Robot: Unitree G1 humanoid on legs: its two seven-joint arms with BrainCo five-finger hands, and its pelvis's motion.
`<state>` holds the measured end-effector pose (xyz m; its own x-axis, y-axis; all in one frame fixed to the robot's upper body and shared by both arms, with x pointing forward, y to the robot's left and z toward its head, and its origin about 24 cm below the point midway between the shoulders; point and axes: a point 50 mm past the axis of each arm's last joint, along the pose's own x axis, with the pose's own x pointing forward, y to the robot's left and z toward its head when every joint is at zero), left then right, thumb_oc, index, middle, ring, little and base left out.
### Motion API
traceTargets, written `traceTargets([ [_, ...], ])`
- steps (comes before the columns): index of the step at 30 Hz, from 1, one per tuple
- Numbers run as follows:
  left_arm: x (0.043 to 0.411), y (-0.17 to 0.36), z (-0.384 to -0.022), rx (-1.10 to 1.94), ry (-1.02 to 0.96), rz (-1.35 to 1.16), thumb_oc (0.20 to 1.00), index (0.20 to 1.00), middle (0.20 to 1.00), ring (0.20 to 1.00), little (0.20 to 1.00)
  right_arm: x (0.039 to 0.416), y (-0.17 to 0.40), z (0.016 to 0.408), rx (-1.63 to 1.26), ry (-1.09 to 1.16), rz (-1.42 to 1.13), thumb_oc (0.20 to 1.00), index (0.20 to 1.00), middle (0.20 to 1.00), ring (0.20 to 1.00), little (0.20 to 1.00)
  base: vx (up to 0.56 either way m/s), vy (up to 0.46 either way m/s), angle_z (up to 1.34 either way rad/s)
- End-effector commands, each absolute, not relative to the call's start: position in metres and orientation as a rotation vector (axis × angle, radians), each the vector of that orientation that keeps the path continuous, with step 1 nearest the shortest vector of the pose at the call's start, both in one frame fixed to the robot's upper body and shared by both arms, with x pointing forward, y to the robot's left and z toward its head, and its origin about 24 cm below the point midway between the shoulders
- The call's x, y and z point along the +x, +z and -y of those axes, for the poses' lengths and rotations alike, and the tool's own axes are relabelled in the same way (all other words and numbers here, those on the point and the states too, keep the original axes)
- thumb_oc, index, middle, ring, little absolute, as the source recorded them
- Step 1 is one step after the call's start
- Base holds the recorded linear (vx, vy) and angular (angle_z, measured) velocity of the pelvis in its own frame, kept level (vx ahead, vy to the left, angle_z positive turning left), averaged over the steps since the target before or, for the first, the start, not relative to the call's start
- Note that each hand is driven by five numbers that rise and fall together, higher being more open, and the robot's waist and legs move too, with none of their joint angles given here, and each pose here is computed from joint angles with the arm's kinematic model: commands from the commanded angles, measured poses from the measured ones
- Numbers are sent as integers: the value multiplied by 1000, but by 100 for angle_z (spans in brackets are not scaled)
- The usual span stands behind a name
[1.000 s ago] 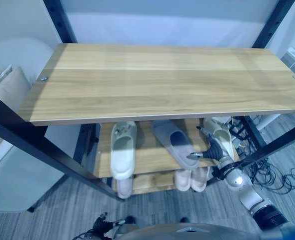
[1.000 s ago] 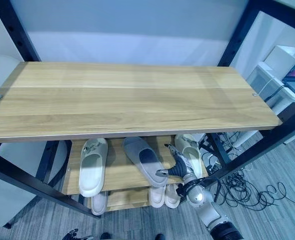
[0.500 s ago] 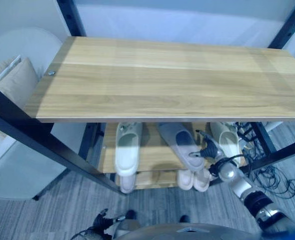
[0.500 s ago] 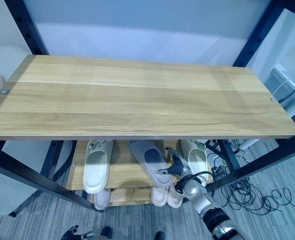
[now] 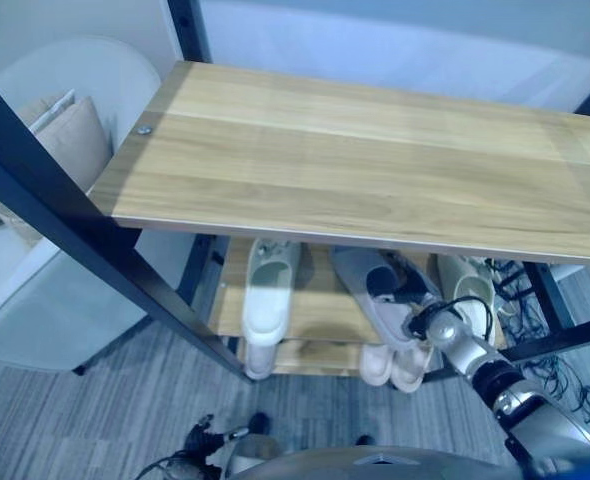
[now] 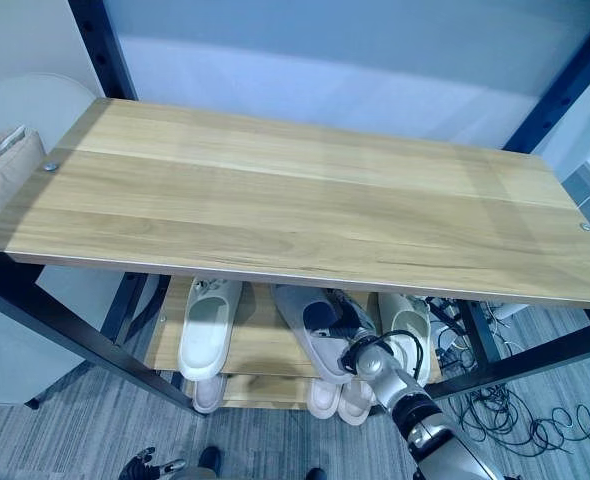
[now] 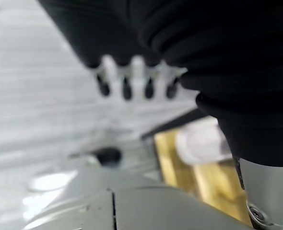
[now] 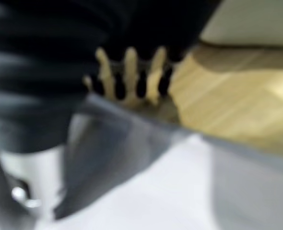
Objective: Arrange the slippers neatly on the shoe rack.
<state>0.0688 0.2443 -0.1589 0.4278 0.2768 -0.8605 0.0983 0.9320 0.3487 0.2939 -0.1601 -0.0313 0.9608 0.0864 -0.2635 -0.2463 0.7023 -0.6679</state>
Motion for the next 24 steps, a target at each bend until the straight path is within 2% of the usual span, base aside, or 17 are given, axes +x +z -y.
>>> traceTargets([
  [1, 61, -165, -238, 441, 28, -1201, 1000, 1000, 1000, 1000, 1000, 306, -25, 165, -797, 173, -221, 448, 448, 448, 448, 448, 18, 22, 5],
  [2, 62, -164, -237, 443, 26, -1198, 1000, 1000, 1000, 1000, 1000, 307, -25, 165, -797, 168, -224, 200, 200, 200, 200, 200, 16, 14, 4],
  [9, 63, -164, -237, 452, 17, -1193, 1000, 1000, 1000, 1000, 1000, 305, -28, 169, -783, 148, -247, 200, 200, 200, 200, 200, 8, 5, 2],
  [24, 61, -166, -228, 443, 20, -1180, 1000, 1000, 1000, 1000, 1000, 299, 7, 181, -715, 10, -16, 200, 200, 200, 200, 200, 0, 0, 0],
])
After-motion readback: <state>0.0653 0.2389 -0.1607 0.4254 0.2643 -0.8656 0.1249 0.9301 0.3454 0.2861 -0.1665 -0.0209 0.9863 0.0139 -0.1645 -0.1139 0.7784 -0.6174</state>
